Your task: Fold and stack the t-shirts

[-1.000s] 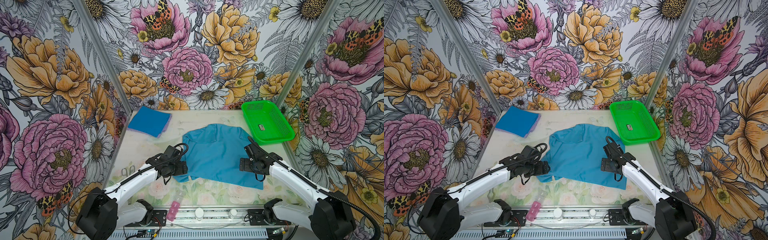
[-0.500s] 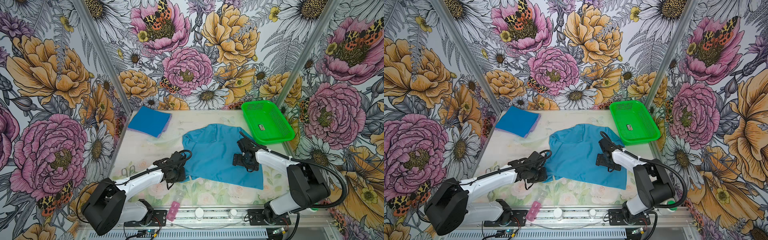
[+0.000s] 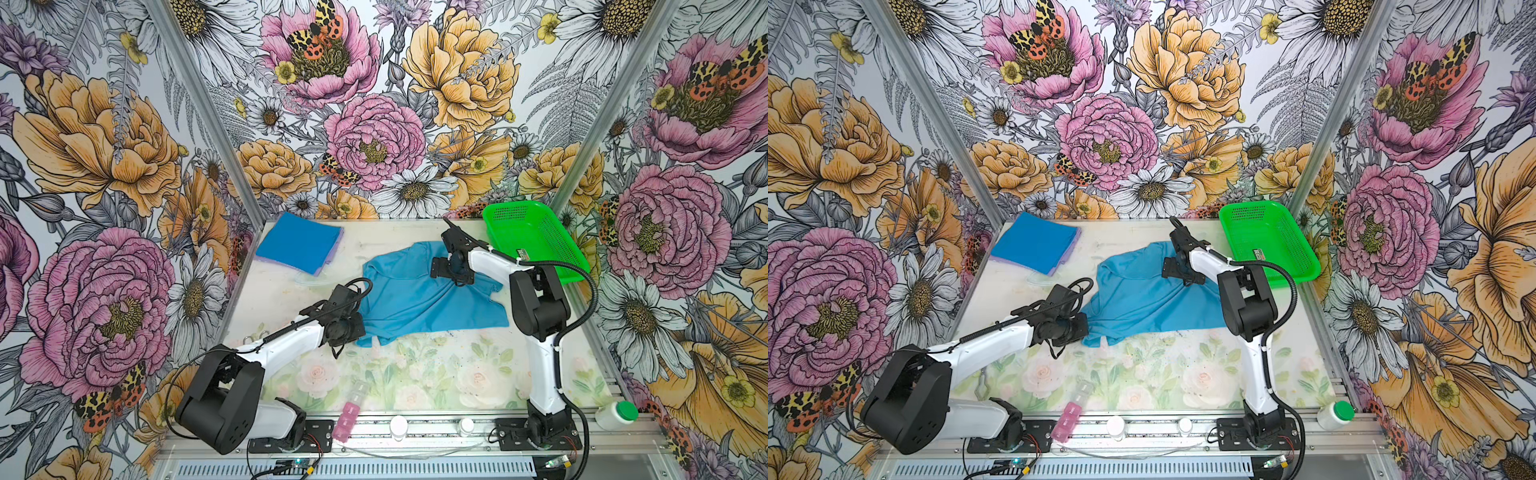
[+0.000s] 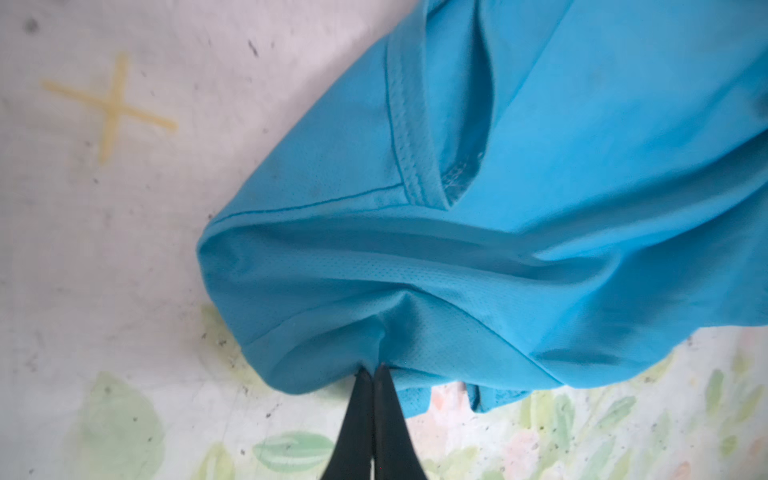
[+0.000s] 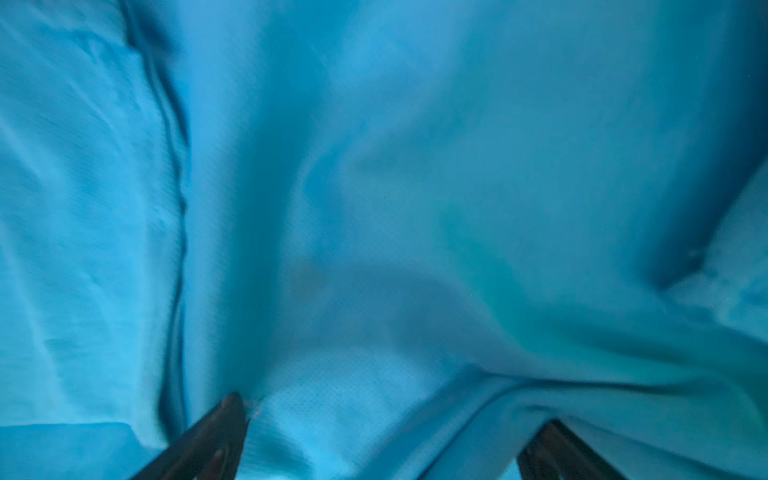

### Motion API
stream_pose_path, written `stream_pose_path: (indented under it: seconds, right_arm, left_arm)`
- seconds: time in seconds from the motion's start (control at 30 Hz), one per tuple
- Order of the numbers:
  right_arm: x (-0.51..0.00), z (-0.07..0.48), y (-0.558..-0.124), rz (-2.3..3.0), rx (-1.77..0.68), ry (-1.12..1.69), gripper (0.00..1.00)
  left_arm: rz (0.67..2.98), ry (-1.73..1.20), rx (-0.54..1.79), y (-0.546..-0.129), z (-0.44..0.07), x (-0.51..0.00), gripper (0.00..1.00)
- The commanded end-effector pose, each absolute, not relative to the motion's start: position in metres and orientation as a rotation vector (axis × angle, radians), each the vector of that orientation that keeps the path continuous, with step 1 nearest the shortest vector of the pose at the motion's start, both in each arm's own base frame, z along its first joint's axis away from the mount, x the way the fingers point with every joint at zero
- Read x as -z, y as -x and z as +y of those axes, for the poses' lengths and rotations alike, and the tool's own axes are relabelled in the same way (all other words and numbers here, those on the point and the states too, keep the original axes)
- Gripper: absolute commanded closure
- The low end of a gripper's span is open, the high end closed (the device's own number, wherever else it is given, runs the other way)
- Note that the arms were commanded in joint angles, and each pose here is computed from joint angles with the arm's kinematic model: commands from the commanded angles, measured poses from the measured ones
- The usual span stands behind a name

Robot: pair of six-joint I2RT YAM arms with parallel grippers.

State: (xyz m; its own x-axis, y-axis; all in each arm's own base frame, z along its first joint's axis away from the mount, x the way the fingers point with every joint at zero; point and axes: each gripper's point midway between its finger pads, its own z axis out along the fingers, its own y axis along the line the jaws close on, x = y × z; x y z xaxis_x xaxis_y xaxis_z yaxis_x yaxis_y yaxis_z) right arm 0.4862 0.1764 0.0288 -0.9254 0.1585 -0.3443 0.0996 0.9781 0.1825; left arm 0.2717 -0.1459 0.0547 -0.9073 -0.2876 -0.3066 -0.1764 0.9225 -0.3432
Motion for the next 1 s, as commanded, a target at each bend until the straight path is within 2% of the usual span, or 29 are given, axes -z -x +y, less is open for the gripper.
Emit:
stream_pose_path:
  seconds: [0.0, 0.1, 0.2, 0.4, 0.53, 0.67, 0.8, 0.87, 0.9, 0.93, 0.97]
  right_arm:
    - [-0.008, 0.208, -0.496, 2.823, -0.379, -0.091, 0.01]
    - [-0.04, 0.215, -0.525, 2.733, -0.43, -0.052, 0.01]
    - [-0.07, 0.194, -0.532, 2.677, -0.408, -0.084, 0.01]
    - [-0.107, 0.155, -0.497, 2.645, -0.285, -0.048, 0.01]
    - [-0.115, 0.139, -0.462, 2.658, -0.238, -0.018, 0.0]
    - [-0.125, 0.129, -0.436, 2.65, -0.214, 0.001, 0.01]
    - [-0.124, 0.12, -0.411, 2.665, -0.189, 0.012, 0.0]
    - [-0.116, 0.115, -0.397, 2.687, -0.173, -0.002, 0.01]
    - [-0.11, 0.111, -0.389, 2.703, -0.154, -0.013, 0.01]
    - [-0.104, 0.107, -0.382, 2.717, -0.133, -0.021, 0.01]
    - [-0.1, 0.104, -0.376, 2.728, -0.115, -0.024, 0.01]
  left_arm:
    - [2.575, 0.268, 0.6, -0.309, -0.159, -0.102, 1.0]
    - [2.512, 0.294, 0.655, -0.325, -0.149, -0.127, 1.0]
    - [2.47, 0.328, 0.738, -0.333, -0.139, -0.144, 1.0]
    - [2.444, 0.223, 0.94, -0.324, -0.169, -0.18, 1.0]
    - [2.458, 0.201, 0.953, -0.3, -0.178, -0.191, 1.0]
    - [2.498, 0.267, 0.937, -0.277, -0.169, -0.176, 1.0]
    - [2.521, 0.48, 0.831, -0.28, -0.116, -0.13, 0.98]
    - [2.53, 0.525, 0.826, -0.287, -0.099, -0.118, 0.49]
    - [2.534, 0.517, 0.832, -0.289, -0.096, -0.117, 0.32]
    - [2.538, 0.503, 0.834, -0.29, -0.097, -0.118, 0.22]
    - [2.538, 0.492, 0.839, -0.289, -0.099, -0.119, 0.19]
